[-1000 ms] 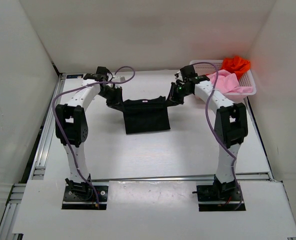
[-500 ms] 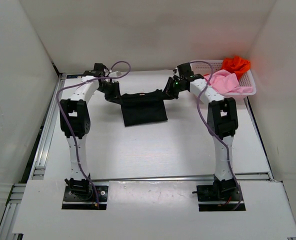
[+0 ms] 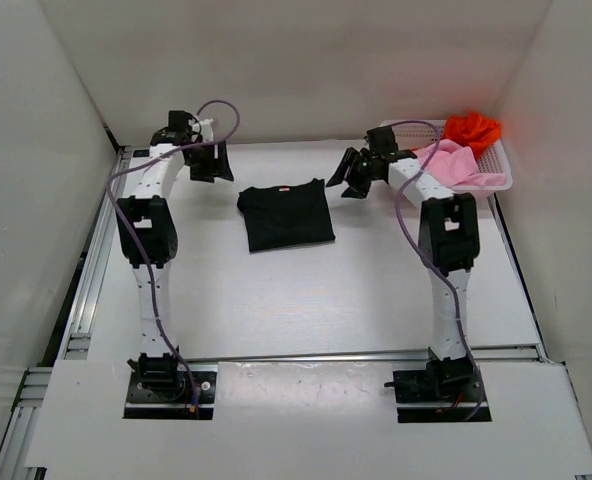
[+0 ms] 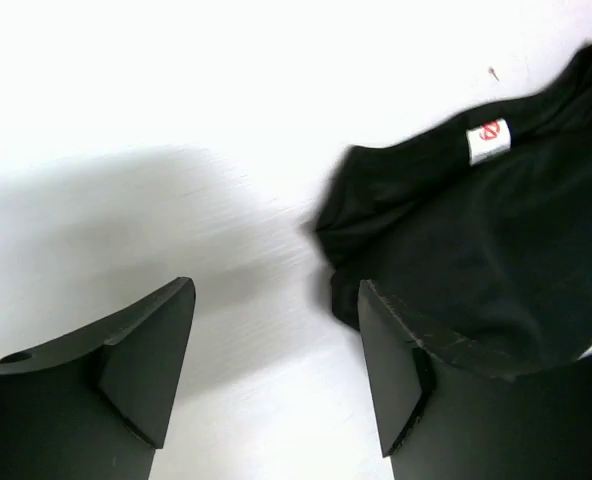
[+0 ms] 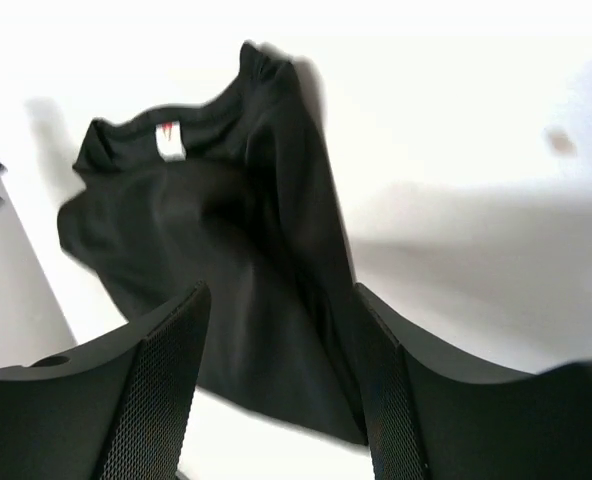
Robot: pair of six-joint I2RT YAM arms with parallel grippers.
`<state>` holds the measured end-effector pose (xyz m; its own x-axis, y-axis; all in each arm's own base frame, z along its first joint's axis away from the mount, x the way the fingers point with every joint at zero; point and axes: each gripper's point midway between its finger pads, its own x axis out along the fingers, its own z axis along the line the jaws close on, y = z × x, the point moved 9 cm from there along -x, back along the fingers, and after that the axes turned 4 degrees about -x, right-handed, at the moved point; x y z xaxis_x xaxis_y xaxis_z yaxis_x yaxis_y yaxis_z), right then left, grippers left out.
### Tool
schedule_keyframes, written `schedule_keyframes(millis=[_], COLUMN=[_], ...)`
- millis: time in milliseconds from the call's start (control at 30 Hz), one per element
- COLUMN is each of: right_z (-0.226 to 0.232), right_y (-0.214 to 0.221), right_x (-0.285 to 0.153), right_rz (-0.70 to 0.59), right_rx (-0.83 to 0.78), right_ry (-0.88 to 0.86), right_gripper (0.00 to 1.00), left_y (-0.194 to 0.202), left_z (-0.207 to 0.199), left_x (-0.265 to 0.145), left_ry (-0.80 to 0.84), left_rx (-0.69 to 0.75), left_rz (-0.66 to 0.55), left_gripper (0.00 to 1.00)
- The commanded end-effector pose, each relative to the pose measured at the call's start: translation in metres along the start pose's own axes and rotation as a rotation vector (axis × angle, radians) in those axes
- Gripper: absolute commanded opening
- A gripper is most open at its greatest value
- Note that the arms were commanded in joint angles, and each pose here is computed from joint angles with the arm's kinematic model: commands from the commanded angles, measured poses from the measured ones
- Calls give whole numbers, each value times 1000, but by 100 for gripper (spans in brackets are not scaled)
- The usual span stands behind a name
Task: Fold and stack the t-shirts
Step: Fold the long partially folded tshirt into a neat square
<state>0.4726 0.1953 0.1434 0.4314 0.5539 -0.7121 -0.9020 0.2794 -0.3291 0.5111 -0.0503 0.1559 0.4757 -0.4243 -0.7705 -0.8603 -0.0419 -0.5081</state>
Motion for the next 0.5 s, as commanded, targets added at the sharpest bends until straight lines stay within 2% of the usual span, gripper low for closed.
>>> schedule_keyframes(millis=[0,67,133,167,233,333,467], right_z=[8,-2,-16,-14,-19,-23,-31], right_y=[15,36,60,68,80,90,97], right_x=[-52,-54,-51,-51,-42,-29,-14], right_rz=[-50,20,103,125,169,232,265], right_rx=[-119,-116,-96,-111,-101,-75,-57], right_ry=[72,69,52,44,51,29,45], right_gripper=[64,65,65,65,67,67,67], left_y=[-27,-9,29,43,80,110,123], left_z=[-13,-20,-31,-36,-48,-66,-66], left_x=[-66,-68,-60,-56,-39,-26,-5], left_ry=[-53,33,86,119,133,151,136], left_rx=[45,30,1,-8,-19,-4,-2], left_rz=[-156,-103,6,47,163,259,320], left_gripper=[77,80,81,86,86,88,90])
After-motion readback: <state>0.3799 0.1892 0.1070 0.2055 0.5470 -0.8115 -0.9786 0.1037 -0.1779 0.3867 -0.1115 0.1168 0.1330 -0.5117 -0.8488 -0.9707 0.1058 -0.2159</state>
